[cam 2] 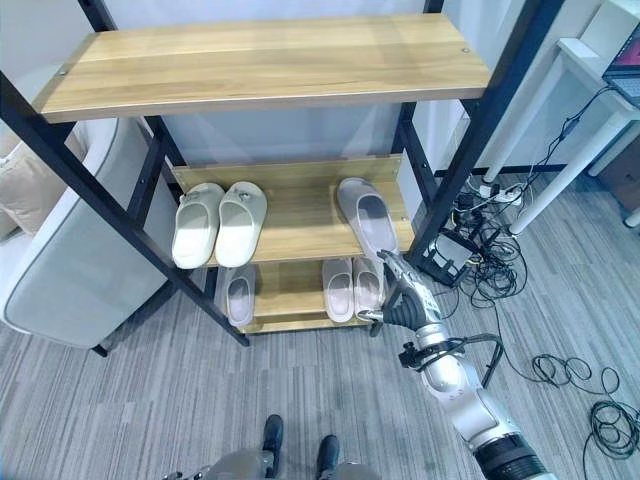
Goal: Arrange the slippers neatly on the shoe rack.
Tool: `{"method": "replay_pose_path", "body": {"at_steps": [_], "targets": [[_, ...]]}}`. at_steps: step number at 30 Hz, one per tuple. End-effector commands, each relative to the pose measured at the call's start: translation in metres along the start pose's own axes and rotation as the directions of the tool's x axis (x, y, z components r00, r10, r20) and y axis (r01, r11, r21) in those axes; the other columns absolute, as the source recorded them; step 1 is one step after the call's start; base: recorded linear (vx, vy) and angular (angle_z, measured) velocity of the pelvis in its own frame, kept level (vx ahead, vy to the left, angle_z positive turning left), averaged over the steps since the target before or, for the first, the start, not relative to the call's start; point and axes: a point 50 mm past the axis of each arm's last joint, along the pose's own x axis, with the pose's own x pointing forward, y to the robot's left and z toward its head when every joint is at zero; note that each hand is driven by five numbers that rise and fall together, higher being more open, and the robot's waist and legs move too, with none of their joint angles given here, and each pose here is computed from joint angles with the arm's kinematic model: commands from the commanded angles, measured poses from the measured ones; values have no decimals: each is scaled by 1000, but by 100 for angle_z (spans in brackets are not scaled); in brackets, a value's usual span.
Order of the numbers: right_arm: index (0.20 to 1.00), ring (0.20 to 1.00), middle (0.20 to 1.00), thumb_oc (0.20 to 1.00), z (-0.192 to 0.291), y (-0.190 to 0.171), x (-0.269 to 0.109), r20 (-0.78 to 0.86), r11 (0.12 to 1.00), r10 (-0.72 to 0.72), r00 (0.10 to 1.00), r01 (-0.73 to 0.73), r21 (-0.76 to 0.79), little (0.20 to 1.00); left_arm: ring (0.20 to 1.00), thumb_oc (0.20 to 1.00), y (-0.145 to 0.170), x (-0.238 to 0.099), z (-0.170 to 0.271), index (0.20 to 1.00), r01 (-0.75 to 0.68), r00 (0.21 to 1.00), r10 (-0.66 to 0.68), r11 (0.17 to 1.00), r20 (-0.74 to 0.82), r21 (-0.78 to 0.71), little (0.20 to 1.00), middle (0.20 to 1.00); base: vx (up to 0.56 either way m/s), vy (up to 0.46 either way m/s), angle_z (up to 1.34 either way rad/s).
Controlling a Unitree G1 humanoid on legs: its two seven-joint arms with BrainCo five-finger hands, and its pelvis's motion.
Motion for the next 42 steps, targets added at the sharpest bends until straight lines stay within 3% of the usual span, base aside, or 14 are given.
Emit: {"method": "replay_pose_path", "body": {"at_steps": [1, 9, 22, 30, 42], "targets": [[1000, 1000, 1000, 1000, 21, -5, 13, 109, 998, -59, 992, 58, 13, 1000, 1000, 1000, -8, 1, 15, 1000, 10, 999, -12, 999, 50, 42, 1000, 1000, 105, 104, -10], [1000, 1000, 1000, 1000, 34, -1, 27, 159, 998, -64, 985, 63, 13, 1000, 1000, 1000, 6, 3, 15, 1000, -22, 999, 19, 997, 43, 79, 1000, 1000, 23, 125, 10], [1000, 1000, 1000, 1000, 15, -14, 19, 92, 990, -119, 989, 126, -67, 1000, 1000, 1000, -5, 0, 6, 1000, 15, 999, -18, 995, 37, 98, 1000, 1000, 88, -64, 2], [1000, 1000, 1000, 1000, -5, -19, 34, -16, 981, -158, 987, 155, -114, 1000, 1000, 1000, -12, -3, -7, 1000, 52, 999, -53, 991, 1, 124, 1000, 1000, 55, -39, -2], [1000, 1000, 1000, 1000, -45, -11, 48, -275, 971, -216, 937, 177, -160, 1000, 1000, 1000, -2, -2, -7, 1000, 1, 1000, -1, 993, -2, 122, 1000, 1000, 0, 3, 1]]}}
